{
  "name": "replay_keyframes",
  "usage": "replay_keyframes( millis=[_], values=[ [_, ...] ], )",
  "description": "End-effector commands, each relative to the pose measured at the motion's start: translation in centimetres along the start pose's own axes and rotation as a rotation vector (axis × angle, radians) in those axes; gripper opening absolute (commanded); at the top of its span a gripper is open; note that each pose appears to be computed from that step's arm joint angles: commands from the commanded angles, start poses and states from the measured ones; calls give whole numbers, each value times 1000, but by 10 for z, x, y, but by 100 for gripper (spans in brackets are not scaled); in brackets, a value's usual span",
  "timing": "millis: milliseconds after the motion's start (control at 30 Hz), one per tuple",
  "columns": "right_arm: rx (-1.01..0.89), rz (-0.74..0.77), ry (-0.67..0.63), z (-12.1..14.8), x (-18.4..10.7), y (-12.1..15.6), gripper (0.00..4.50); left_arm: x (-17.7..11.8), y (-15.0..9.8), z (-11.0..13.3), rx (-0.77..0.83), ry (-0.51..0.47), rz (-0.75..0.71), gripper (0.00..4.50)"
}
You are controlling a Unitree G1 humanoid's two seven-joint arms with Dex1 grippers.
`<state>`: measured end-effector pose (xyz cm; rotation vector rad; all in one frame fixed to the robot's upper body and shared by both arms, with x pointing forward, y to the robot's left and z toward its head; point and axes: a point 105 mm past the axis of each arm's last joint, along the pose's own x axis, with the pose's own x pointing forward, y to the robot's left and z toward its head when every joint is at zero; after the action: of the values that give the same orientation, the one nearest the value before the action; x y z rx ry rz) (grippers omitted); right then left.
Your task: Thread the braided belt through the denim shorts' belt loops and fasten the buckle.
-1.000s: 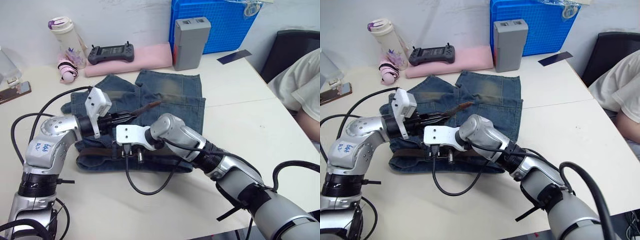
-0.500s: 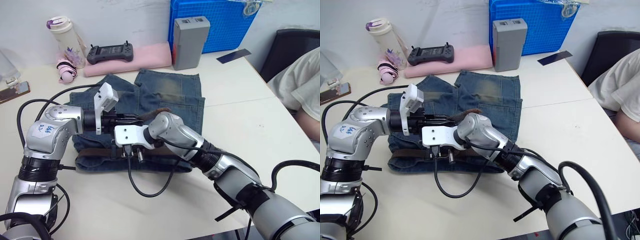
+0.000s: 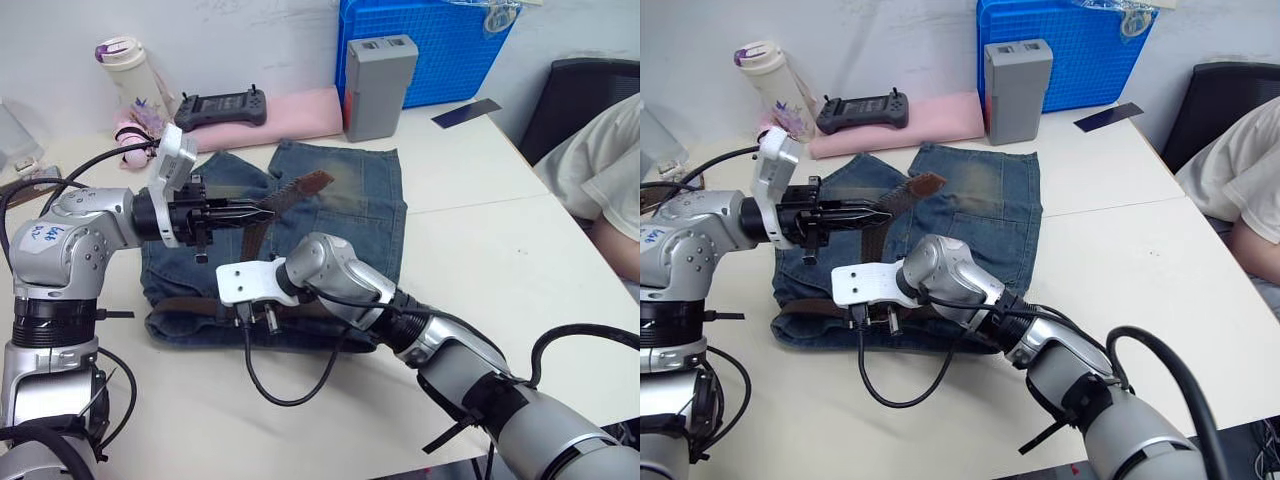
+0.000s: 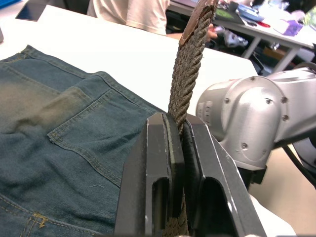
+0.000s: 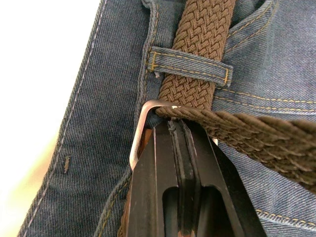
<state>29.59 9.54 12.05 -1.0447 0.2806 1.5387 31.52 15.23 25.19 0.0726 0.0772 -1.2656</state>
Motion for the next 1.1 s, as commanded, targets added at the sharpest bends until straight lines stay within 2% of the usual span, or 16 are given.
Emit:
replay_keyframes(
  millis=[33, 200, 533, 733, 833, 933, 1000, 1033, 1100],
  values=[
    [120, 231, 161, -52, 42, 56, 3, -13, -17, 53, 205, -159, -4, 0],
    [113, 235, 168, -54, 41, 56, 3, 5, -29, 60, 242, -181, -51, 0],
    [60, 273, 191, -50, 45, 57, 3, 66, -61, 75, 256, -264, -289, 0],
    [44, 290, 206, -52, 47, 59, 3, 79, -61, 80, 246, -296, -320, 0],
    [50, 280, 205, -54, 48, 58, 3, 75, -52, 81, 242, -303, -272, 0],
    [86, 161, 136, -52, 42, 42, 3, 46, -22, 75, 247, -279, -65, 0],
    [96, 128, 114, -51, 40, 37, 3, 38, -16, 73, 251, -269, -17, 0],
    [111, 69, 43, -45, 32, 30, 3, 16, 3, 58, 283, -203, 134, 0],
    [128, -13, -41, -39, 20, 19, 3, -14, 23, 40, 333, -102, 306, 0]
  ],
)
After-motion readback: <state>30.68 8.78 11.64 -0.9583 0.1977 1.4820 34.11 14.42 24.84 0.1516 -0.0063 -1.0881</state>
